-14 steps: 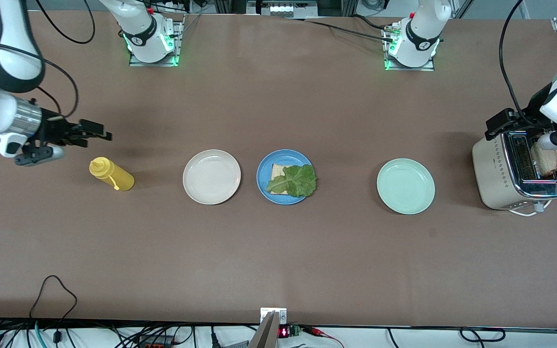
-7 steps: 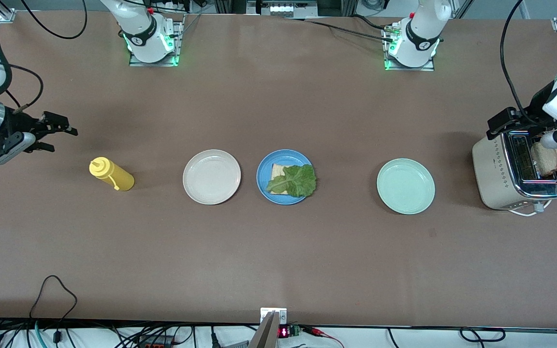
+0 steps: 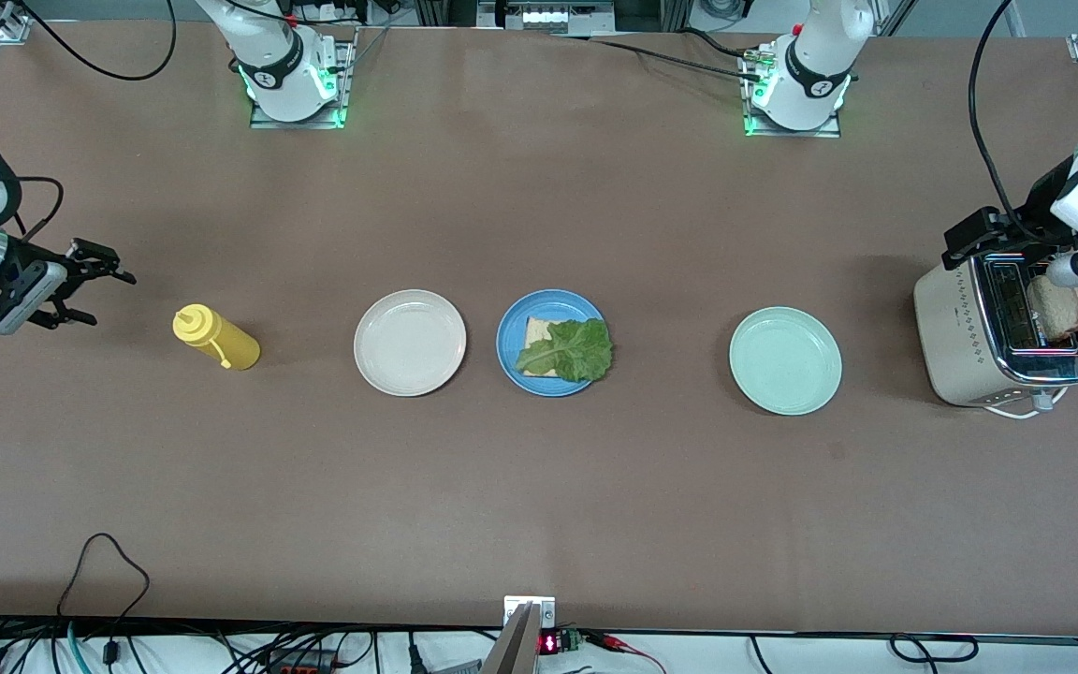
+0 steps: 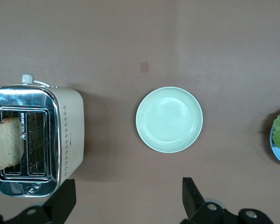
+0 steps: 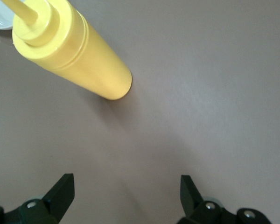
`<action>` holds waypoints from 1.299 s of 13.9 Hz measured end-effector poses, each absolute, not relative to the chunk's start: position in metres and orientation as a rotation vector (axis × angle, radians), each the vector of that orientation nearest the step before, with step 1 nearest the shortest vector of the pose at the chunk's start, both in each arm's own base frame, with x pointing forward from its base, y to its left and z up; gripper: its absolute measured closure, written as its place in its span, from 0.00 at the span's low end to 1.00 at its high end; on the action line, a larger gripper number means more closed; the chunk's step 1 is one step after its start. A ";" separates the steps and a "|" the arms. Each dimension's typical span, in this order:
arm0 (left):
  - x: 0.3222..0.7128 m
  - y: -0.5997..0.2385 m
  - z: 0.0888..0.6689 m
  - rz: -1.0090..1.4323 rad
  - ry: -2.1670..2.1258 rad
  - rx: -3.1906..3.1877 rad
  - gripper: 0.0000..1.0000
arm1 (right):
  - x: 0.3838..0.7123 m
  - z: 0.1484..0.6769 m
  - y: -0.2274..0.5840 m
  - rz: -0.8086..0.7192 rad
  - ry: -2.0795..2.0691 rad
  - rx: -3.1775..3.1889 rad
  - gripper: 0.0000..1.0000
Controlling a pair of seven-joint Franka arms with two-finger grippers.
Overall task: Make sandwich in blue plate with both arms
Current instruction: 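Grasp the yellow squeeze bottle with the right gripper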
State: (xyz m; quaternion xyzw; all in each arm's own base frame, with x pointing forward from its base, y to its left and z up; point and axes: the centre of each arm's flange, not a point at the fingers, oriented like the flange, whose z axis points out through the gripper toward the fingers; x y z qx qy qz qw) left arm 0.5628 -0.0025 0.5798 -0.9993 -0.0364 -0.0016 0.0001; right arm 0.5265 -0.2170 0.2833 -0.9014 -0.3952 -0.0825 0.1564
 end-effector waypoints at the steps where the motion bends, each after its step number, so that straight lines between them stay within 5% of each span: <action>1: 0.563 -0.003 0.580 -0.003 -0.114 -3.139 0.00 | 0.527 0.273 -0.220 -0.290 -1.170 -2.543 0.00; 11: 0.562 -0.003 0.580 0.000 -0.114 -3.139 0.00 | 0.535 0.203 -0.220 -0.802 -1.280 -2.140 0.00; 18: 0.561 -0.002 0.581 -0.002 -0.115 -3.139 0.00 | 0.526 0.177 -0.211 -0.965 -1.265 -1.952 0.00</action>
